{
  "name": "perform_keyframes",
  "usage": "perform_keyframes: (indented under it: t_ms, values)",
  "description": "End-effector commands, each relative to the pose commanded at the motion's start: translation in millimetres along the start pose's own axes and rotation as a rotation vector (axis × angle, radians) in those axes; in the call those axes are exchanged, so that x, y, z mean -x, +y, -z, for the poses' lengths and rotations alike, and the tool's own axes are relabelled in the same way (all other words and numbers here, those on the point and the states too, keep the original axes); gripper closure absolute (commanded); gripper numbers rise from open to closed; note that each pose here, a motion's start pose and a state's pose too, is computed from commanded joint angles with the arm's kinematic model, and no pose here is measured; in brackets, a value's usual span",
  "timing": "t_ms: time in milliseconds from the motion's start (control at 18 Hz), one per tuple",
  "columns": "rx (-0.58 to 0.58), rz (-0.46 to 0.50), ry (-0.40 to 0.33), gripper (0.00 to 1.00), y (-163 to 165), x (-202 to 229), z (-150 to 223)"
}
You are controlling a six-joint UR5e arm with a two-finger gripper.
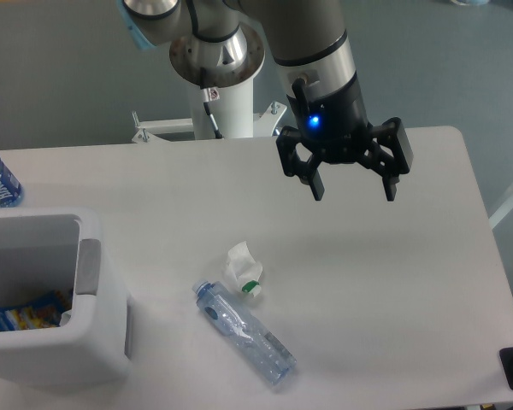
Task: Place the trash in the trash can
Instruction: 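Move the open gripper over the crumpled white paper cup and lower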
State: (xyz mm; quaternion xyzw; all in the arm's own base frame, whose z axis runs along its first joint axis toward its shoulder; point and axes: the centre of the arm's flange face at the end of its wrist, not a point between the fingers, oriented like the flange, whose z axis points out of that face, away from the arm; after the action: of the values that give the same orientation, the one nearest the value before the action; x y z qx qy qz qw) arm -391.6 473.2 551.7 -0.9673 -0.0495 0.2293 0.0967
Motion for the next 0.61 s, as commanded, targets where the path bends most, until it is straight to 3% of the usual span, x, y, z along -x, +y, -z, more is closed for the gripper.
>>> perform_keyframes:
  t_ms: [333, 611]
  values:
    - [-0.002, 0.006, 0.019, 0.0, 4, -7, -1]
    - [0.026, 0.009, 0.049, 0.0, 18, -32, -23]
